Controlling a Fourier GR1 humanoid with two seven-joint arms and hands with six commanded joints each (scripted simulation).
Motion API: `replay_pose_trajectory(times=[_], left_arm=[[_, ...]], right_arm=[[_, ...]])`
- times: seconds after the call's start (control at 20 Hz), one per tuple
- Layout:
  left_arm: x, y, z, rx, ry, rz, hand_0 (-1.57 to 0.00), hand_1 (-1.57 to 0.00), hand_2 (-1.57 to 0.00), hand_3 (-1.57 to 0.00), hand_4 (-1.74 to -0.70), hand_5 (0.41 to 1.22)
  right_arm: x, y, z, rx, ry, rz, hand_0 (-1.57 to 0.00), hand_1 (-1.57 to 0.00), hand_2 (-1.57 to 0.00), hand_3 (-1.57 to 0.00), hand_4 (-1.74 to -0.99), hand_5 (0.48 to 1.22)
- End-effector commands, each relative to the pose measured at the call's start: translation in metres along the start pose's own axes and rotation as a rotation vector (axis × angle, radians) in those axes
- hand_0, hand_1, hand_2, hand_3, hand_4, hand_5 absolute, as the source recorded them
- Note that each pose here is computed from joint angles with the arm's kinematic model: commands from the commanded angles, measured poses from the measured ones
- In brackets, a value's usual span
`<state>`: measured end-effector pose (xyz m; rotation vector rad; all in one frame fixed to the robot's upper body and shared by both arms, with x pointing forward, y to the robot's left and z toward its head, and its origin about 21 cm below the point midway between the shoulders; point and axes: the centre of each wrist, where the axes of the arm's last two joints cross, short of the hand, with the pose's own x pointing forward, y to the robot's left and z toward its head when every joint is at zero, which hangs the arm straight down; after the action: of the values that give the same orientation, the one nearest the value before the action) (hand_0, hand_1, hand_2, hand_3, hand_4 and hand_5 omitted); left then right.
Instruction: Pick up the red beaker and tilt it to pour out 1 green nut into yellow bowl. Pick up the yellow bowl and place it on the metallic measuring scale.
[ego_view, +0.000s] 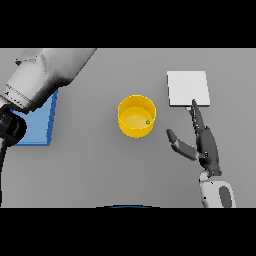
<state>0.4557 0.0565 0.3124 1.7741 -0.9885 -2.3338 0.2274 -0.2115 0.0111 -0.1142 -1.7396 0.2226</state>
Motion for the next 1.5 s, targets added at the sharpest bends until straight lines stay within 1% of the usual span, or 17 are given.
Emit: replay_pose_trajectory(times=[0.0, 0.05, 0.1, 0.2, 0.3, 0.4, 0.45, 0.55, 0.6, 0.65, 0.85, 1.05, 1.15, 1.2, 1.3, 1.4, 1.45], left_arm=[[-0.021, -0.008, 0.005, -0.022, 0.041, 0.114, -1.57, -1.57, -1.57, -1.57, -1.73, 1.221], [-0.042, -0.018, 0.011, -0.052, 0.114, 0.290, -1.57, -1.57, -1.57, -1.52, -1.73, 1.221], [-0.062, -0.029, 0.019, -0.054, 0.166, 0.437, -1.57, -1.57, -1.57, -1.51, -1.73, 1.221], [-0.092, -0.066, 0.036, -0.077, 0.272, 0.746, -1.57, -1.57, -1.57, -1.51, -1.74, 1.221], [-0.107, -0.109, 0.053, -0.067, 0.337, 0.996, -1.57, -1.57, -1.57, -1.53, -1.74, 1.221], [-0.109, -0.155, 0.069, -0.059, 0.441, 1.194, -1.57, -1.57, -1.57, -1.54, -1.74, 1.221], [-0.105, -0.177, 0.076, -0.064, 0.489, 1.268, -1.57, -1.57, -1.57, -1.55, -1.74, 1.221], [-0.083, -0.215, 0.081, -0.125, 0.625, 1.372, -1.57, -1.57, -1.57, -1.56, -1.74, 1.221], [-0.074, -0.226, 0.083, -0.130, 0.687, 1.388, -1.57, -1.57, -1.57, -1.56, -1.74, 1.221], [-0.064, -0.242, 0.088, -0.111, 0.732, 1.456, -1.57, -1.57, -1.57, -1.56, -1.74, 1.221], [-0.031, -0.283, 0.102, -0.163, 0.937, 1.653, -1.57, -1.57, -1.57, -1.57, -1.74, 1.221], [0.017, -0.319, 0.123, -0.179, 0.995, 1.762, -1.57, -1.57, -1.57, -1.57, -1.74, 1.221], [0.045, -0.328, 0.132, -0.173, 1.010, 1.809, -1.57, -1.57, -1.57, -1.57, -1.74, 1.221], [0.056, -0.330, 0.139, -0.193, 1.026, 1.827, -1.57, -1.57, -1.57, -1.57, -1.74, 1.221], [0.072, -0.328, 0.147, -0.201, 1.036, 1.852, -1.57, -1.57, -1.57, -1.57, -1.74, 1.151], [0.087, -0.325, 0.156, -0.215, 1.051, 1.867, -1.57, -1.57, -1.57, -1.57, -1.74, 1.050], [0.090, -0.321, 0.159, -0.220, 1.059, 1.874, -1.57, -1.57, -1.57, -1.57, -1.74, 0.984]], right_arm=[[0.000, -0.004, 0.000, -0.006, -0.010, 0.018, 0.00, 0.00, 0.00, 0.00, -1.104, 0.563], [0.001, -0.006, -0.003, -0.001, -0.023, 0.011, 0.00, 0.00, 0.00, 0.00, -1.102, 0.572], [0.001, -0.007, -0.002, 0.010, -0.022, 0.019, 0.00, 0.00, 0.00, 0.00, -1.104, 0.576], [0.003, -0.005, -0.004, 0.011, -0.020, 0.012, 0.00, 0.00, 0.00, 0.00, -1.114, 0.578], [0.001, -0.006, -0.004, 0.019, -0.018, 0.016, 0.00, 0.00, 0.00, 0.00, -1.121, 0.588], [0.001, -0.005, -0.007, 0.028, -0.014, 0.016, 0.00, 0.00, 0.00, 0.00, -1.125, 0.601], [0.002, -0.003, -0.009, 0.035, -0.013, 0.037, 0.00, 0.00, 0.00, 0.00, -1.127, 0.606], [0.002, -0.007, -0.006, 0.042, -0.025, 0.046, 0.00, 0.00, 0.00, 0.00, -1.132, 0.621], [-0.002, -0.008, -0.005, 0.041, -0.009, 0.052, 0.00, 0.00, 0.00, 0.00, -1.138, 0.626], [-0.002, -0.008, -0.004, 0.049, -0.013, 0.051, 0.00, 0.00, 0.00, 0.00, -1.142, 0.628], [-0.001, -0.011, -0.005, 0.059, -0.020, 0.041, 0.00, 0.00, 0.00, 0.00, -1.133, 0.655], [-0.003, -0.008, -0.006, 0.066, -0.028, 0.037, 0.00, 0.00, 0.00, 0.00, -1.141, 0.673], [-0.005, -0.008, -0.004, 0.059, -0.034, 0.050, 0.00, 0.00, 0.00, 0.00, -1.159, 0.677], [-0.003, -0.007, -0.004, 0.062, -0.039, 0.060, 0.00, 0.00, 0.00, 0.00, -1.166, 0.676], [-0.004, -0.009, -0.003, 0.061, -0.032, 0.057, 0.00, 0.00, 0.00, 0.00, -1.174, 0.676], [-0.006, -0.012, -0.003, 0.055, -0.025, 0.057, 0.00, 0.00, 0.00, 0.00, -1.167, 0.675], [-0.008, -0.009, -0.004, 0.050, -0.008, 0.050, 0.00, 0.00, 0.00, 0.00, -1.161, 0.671]])
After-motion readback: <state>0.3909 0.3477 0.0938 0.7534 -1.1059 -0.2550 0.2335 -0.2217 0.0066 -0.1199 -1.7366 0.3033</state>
